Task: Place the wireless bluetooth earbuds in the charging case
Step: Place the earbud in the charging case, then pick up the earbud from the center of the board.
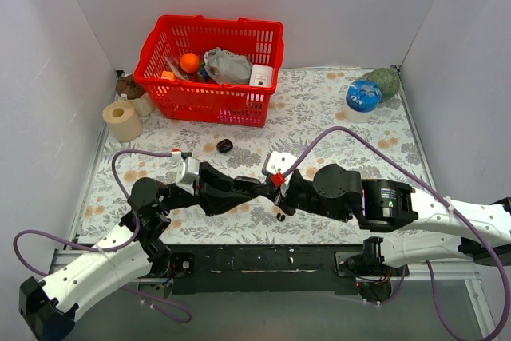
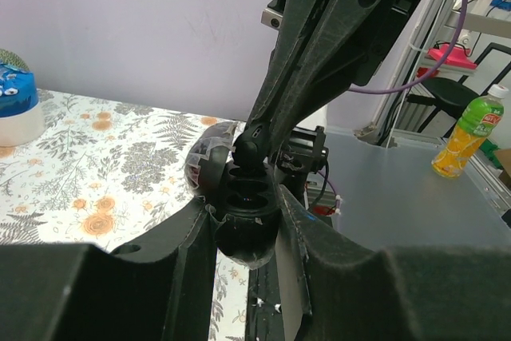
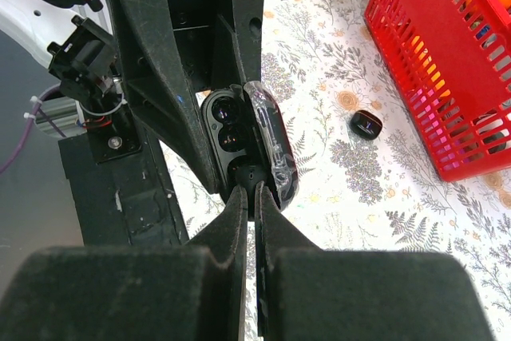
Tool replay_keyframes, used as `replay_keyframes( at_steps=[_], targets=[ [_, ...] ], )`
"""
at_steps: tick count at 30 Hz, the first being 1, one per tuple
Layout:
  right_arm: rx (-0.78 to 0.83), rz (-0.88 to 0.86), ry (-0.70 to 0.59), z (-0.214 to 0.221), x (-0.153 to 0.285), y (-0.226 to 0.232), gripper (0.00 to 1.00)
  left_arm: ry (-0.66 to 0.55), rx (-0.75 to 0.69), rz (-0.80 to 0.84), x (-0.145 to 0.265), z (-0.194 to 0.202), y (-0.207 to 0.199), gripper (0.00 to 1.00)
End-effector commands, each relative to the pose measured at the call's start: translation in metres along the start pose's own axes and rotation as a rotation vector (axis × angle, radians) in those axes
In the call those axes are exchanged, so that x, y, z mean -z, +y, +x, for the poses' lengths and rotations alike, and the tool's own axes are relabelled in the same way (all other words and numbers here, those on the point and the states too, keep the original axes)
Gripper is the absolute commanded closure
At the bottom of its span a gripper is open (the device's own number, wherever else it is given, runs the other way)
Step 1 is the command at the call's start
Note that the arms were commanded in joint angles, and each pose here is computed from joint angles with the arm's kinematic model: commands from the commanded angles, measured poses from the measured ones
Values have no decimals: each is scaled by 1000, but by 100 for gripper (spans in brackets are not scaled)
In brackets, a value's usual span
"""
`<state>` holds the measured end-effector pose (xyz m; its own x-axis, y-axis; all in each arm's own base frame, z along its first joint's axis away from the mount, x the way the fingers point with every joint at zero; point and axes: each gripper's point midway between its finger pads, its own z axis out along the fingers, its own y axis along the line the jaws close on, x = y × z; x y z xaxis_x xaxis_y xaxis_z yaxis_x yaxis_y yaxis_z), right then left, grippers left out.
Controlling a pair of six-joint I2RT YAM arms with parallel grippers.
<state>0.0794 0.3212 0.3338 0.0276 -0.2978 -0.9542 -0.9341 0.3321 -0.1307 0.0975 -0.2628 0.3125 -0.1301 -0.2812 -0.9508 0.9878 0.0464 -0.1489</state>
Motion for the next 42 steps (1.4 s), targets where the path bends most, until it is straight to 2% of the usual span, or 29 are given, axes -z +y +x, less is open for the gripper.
replay_keyframes(
  at_steps=[1, 14, 17, 18, 21, 30, 33, 34, 37, 40, 42],
  targets=[
    [-9, -10, -5, 2, 0, 3, 99, -69, -38, 22, -2, -21, -7, 100],
    [-23, -28, 22, 8, -8, 9, 99, -111, -41, 30, -5, -29, -7, 100],
    [-38, -5, 8, 4, -5, 4, 84, -109, -39, 29, -5, -28, -7, 100],
    [-44, 6, -1, 1, -3, 2, 74, -105, -33, 27, -5, -27, -6, 100],
    [-57, 28, -24, -8, 2, -4, 64, -98, -28, 26, -4, -23, -6, 100],
    [-96, 46, -74, -27, 14, -10, 53, -99, -5, 3, -1, -17, -2, 100],
    [-138, 100, -164, -47, 36, -26, 52, -82, 4, -18, -1, -10, 2, 100],
    [-172, 125, -230, -57, 56, -37, 51, -87, 1, -38, 0, -11, 5, 100],
    [-248, 221, -294, -50, 83, -59, 49, -84, 2, -81, 5, -5, 11, 100],
    [-271, 289, -158, -4, 74, -63, 48, -98, 2, -95, 11, -4, 10, 100],
    [-256, 292, -22, 41, 57, -53, 49, -89, 7, -106, 13, -1, 10, 100]
  ],
)
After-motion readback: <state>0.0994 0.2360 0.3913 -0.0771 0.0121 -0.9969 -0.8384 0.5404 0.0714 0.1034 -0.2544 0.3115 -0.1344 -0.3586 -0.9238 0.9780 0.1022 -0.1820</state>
